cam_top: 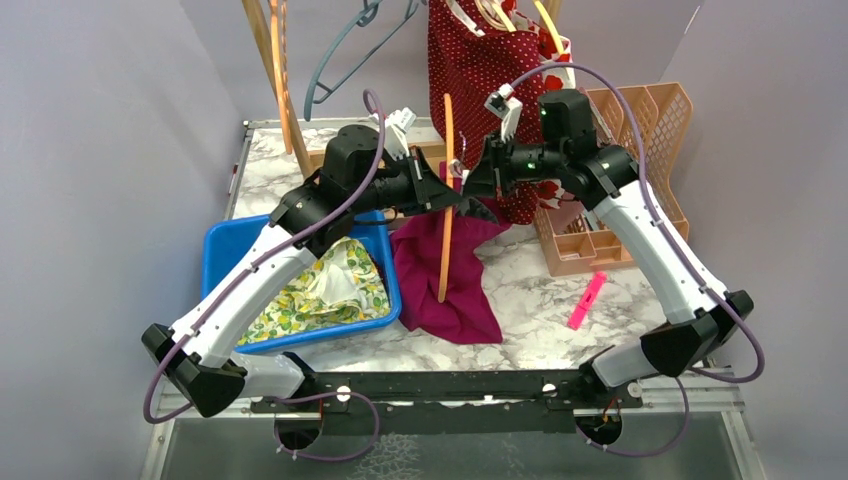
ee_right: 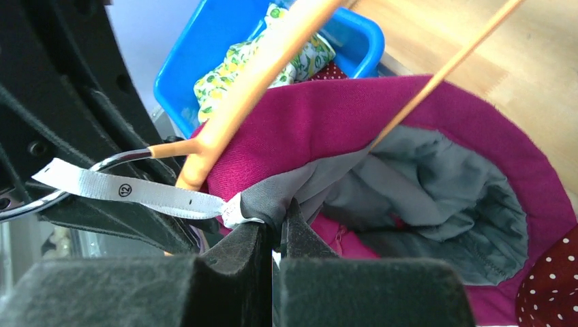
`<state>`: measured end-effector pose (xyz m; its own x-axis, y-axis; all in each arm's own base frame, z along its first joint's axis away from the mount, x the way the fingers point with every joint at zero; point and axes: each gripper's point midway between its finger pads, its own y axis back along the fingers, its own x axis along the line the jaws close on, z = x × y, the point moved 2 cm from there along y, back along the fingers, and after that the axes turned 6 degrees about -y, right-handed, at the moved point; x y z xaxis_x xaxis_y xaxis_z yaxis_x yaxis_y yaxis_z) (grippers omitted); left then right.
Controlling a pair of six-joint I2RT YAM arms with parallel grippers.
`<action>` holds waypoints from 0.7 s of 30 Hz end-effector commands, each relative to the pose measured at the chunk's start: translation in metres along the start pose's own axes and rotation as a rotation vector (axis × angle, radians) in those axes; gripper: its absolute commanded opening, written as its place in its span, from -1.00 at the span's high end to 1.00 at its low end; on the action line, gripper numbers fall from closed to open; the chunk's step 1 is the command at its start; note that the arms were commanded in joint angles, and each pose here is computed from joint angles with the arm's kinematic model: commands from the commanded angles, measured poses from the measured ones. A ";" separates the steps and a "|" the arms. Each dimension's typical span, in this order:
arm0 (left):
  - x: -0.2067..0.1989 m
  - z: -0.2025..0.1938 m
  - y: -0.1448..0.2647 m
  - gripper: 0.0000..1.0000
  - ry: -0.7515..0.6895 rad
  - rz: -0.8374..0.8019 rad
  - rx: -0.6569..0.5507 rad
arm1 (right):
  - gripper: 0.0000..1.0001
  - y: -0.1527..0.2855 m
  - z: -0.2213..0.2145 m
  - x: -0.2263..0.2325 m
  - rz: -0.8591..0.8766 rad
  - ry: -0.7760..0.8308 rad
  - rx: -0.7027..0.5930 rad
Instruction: Remove the skirt from the hanger
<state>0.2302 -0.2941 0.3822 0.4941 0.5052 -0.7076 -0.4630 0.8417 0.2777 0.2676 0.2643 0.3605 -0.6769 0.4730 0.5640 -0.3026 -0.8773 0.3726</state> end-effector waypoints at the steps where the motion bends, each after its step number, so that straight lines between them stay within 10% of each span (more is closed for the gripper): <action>1: 0.067 -0.002 0.007 1.00 -0.160 0.339 -0.017 | 0.99 0.020 -0.004 0.023 0.035 -0.057 0.044; 21: 0.123 -0.034 0.014 1.00 -0.283 0.597 0.028 | 0.99 0.052 0.016 0.098 0.345 -0.128 -0.010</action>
<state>0.2477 -0.2585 0.3238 0.4401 0.7799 -0.4451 -0.6552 0.6178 0.4348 0.2417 0.2632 0.3794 -0.5457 0.4434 0.7110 -0.2507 -0.8961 0.3664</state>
